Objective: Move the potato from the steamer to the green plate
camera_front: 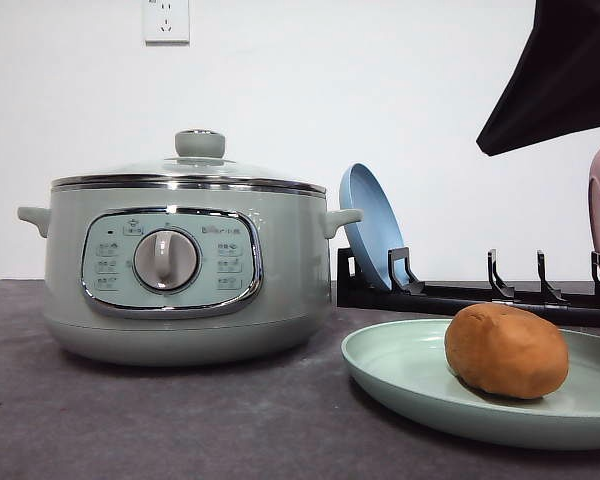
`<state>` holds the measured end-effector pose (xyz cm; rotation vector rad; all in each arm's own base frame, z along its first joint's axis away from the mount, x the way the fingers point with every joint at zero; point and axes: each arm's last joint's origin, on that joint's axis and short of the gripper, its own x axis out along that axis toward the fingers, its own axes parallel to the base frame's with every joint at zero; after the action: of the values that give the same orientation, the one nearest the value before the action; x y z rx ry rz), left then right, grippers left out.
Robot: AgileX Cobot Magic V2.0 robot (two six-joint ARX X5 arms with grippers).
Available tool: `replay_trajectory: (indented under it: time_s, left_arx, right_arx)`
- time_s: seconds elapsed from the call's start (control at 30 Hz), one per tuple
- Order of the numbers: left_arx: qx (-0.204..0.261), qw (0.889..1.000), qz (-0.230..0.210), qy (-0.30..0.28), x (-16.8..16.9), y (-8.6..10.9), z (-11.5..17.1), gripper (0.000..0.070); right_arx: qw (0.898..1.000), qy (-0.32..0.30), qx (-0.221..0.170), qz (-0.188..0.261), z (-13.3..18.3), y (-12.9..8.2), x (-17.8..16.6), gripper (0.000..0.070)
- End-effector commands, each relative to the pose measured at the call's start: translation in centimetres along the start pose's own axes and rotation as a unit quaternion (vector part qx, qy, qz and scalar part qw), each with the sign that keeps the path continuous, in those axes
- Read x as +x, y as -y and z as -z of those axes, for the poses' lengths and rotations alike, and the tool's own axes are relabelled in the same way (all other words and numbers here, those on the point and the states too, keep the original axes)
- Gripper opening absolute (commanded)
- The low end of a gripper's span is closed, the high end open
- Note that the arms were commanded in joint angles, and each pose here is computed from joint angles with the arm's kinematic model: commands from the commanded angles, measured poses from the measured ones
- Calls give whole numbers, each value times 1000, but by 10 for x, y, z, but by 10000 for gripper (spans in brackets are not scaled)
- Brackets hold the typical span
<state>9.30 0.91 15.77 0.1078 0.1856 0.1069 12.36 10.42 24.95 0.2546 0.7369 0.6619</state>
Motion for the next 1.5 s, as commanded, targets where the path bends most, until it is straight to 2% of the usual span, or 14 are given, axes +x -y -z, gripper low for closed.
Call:
replay_trajectory:
  time_s: [0.0,0.17,0.4,0.47,0.6,0.73,0.93,1.07,1.33,1.47]
  left_arx:
    - [-1,1000,-3,-14,2,0,7,0]
    - [-1,1000,-3,-14,2,0,7,0]
    - [-1,1000,-3,-14,2,0,7,0]
    - [-1,1000,-3,-14,2,0,7,0]
    - [-1,1000,-3,-14,2,0,7,0]
    - [-1,1000,-2,-14,2,0,7,0]
    - [-1,1000,-2,-14,2,0,7,0]
    - [-1,1000,-2,-14,2,0,7,0]
    - [-1,1000,-2,-14,2,0,7,0]
    - [-1,1000,-2,-14,2,0,7,0]
  right_arx:
    - [1000,7,-7,-5,-3,-3,-1,0]
    - [1000,7,-7,-5,-3,-3,-1,0]
    - [1000,9,-28,-3,-4,-2,-1,0]
    - [998,33,-49,23,-7,1,-5,0]
    - [991,107,-45,66,-18,13,-20,0]
    - [977,173,-55,114,-23,26,-45,0]
    - [943,254,-103,192,-21,36,-83,0]
    - [922,284,-122,234,-12,39,-97,0]
    - [890,338,-126,278,25,64,-84,0]
    - [883,354,-132,278,43,75,-70,0]
